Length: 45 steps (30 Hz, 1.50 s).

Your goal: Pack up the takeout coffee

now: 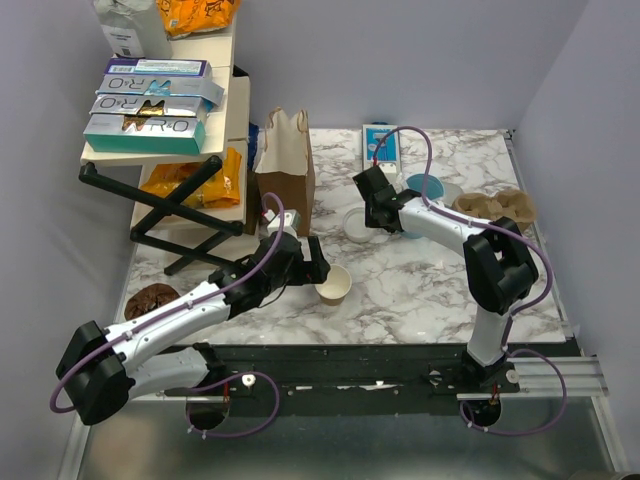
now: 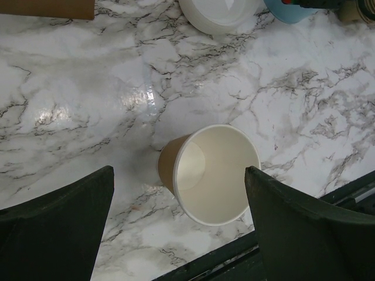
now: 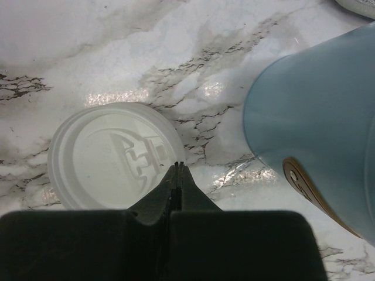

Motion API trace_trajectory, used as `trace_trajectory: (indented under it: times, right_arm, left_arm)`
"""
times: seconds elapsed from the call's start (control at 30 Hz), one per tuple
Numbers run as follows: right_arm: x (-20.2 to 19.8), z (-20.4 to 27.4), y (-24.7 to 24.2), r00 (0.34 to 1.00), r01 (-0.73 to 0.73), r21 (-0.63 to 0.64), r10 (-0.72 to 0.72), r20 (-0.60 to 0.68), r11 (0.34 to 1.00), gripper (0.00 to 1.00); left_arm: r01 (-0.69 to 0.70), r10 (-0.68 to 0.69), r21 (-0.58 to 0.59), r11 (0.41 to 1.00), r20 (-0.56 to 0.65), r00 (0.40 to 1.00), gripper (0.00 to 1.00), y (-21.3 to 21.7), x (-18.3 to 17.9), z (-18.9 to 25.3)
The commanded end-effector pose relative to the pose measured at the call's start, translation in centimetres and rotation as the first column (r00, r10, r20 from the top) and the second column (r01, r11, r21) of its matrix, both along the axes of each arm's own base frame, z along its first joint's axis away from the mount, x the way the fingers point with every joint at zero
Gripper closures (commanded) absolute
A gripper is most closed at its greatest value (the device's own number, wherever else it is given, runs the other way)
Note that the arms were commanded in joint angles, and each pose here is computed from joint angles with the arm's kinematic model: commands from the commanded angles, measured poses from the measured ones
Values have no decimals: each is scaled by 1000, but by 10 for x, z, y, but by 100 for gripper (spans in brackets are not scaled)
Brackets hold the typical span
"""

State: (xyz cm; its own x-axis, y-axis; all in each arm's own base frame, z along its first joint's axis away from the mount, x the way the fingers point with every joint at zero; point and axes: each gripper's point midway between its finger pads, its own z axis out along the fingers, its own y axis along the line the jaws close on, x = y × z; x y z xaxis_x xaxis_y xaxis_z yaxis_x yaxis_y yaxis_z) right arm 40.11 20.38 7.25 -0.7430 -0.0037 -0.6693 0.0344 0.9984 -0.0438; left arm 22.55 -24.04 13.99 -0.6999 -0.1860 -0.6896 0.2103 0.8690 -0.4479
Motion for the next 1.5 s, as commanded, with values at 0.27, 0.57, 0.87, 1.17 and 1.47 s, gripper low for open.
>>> trace_trajectory:
  times: [0.27,0.57,0.87,1.17,1.47]
  right_arm:
    - [-4,32,-2,999,-2,26,0,53,1000,99]
    - [-11,36,6,997,-46,81,42,58,996,99]
    - [-11,39,14,995,-56,150,42,94,987,99]
    - [-13,51,18,985,-50,259,4,173,964,99]
    - [-17,54,24,983,-58,372,-12,184,927,99]
  left_arm:
    - [16,-16,-16,1000,7,1000,1,-7,4,3]
    - [-48,47,-51,998,-10,999,1,-5,25,12]
    - [-78,81,-119,990,16,997,1,-19,64,29]
    - [-86,87,-105,991,4,996,2,-37,100,22]
    - [-78,78,-118,990,-8,997,14,-55,123,14]
